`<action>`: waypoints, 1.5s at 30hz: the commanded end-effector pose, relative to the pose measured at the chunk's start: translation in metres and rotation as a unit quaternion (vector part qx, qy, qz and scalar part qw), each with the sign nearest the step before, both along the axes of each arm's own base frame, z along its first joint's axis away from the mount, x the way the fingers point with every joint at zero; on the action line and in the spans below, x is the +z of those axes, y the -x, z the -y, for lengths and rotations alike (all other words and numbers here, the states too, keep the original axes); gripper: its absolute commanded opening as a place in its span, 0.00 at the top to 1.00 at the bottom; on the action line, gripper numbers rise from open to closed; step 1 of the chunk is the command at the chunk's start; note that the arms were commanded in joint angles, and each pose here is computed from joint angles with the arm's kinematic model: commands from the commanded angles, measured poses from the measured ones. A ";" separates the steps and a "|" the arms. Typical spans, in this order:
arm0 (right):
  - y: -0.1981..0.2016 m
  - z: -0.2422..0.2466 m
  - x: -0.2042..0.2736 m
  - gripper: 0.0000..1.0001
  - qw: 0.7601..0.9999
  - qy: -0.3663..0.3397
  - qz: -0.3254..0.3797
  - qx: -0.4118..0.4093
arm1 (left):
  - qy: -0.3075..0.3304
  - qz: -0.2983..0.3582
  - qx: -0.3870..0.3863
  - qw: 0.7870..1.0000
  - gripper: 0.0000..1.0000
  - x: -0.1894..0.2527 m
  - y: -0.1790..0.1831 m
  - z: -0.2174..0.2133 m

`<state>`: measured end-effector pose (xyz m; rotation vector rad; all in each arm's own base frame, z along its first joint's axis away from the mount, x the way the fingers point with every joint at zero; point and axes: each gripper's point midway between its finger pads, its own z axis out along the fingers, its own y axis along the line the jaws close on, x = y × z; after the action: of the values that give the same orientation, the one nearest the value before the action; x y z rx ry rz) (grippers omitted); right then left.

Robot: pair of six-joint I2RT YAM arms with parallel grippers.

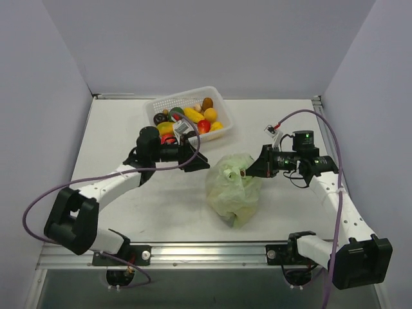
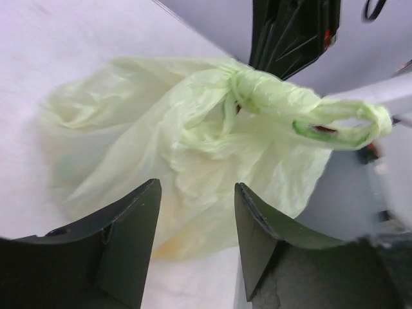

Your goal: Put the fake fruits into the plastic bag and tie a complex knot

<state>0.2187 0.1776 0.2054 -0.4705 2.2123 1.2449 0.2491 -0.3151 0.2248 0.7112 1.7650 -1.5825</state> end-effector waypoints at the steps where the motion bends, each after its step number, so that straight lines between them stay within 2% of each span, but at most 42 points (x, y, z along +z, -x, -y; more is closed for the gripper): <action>1: 0.000 0.004 0.013 1.00 0.999 0.023 0.045 0.012 | -0.124 0.178 -0.047 0.975 0.40 -0.008 0.008 -0.034; 2: -0.001 0.004 0.015 1.00 0.998 0.029 0.056 0.015 | -0.153 0.176 -0.072 0.970 0.38 0.001 0.023 -0.043; 3: -0.001 0.005 0.014 1.00 0.998 0.036 0.058 0.014 | -0.166 0.201 -0.079 0.962 0.35 0.006 0.024 -0.048; 4: -0.001 0.007 0.012 1.00 0.997 0.046 0.055 0.009 | -0.183 0.241 -0.080 0.950 0.27 0.009 0.021 -0.053; 5: -0.001 0.007 0.012 1.00 0.997 0.052 0.062 0.011 | -0.197 0.240 -0.086 0.947 0.26 0.011 0.027 -0.059; 7: 0.000 0.009 0.009 1.00 0.995 0.069 0.073 0.019 | -0.205 0.281 -0.085 0.934 0.23 0.031 0.029 -0.057; 11: -0.001 0.013 0.000 1.00 0.989 0.112 0.092 0.018 | -0.257 0.343 -0.083 0.900 0.22 0.042 0.033 -0.044; 16: 0.002 0.010 -0.003 1.00 0.985 0.136 0.102 0.026 | -0.267 0.434 -0.112 0.853 0.18 0.067 0.055 -0.007; 26: 0.000 0.009 -0.001 1.00 0.981 0.155 0.115 0.024 | -0.316 0.510 -0.168 0.782 0.19 0.052 0.081 0.042; 30: 0.000 0.010 0.002 1.00 0.979 0.158 0.123 0.025 | -0.342 0.509 -0.172 0.771 0.23 0.038 0.078 0.051; 33: 0.002 0.011 0.003 1.00 0.978 0.161 0.129 0.028 | -0.371 0.502 -0.154 0.766 0.32 0.030 0.065 0.053; 34: 0.004 0.011 0.002 1.00 0.978 0.163 0.131 0.031 | -0.376 0.499 -0.146 0.767 0.42 0.031 0.062 0.053; 37: 0.006 0.015 0.000 1.00 0.975 0.173 0.133 0.032 | -0.400 0.483 -0.126 0.769 0.63 0.024 0.052 0.046; 38: 0.006 0.016 0.000 1.00 0.974 0.176 0.135 0.032 | -0.403 0.481 -0.121 0.769 0.79 0.024 0.051 0.042; 41: 0.008 0.023 -0.001 1.00 0.970 0.191 0.147 0.032 | -0.424 0.466 -0.112 0.768 1.00 0.011 0.045 0.026; 45: 0.008 0.035 -0.002 1.00 0.964 0.211 0.158 0.033 | -0.452 0.428 -0.092 0.777 1.00 -0.007 0.031 0.000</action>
<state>0.2091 0.1591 0.1962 -0.8214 2.1997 0.7621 0.2053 -0.3434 0.2168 1.8312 1.5293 -0.2579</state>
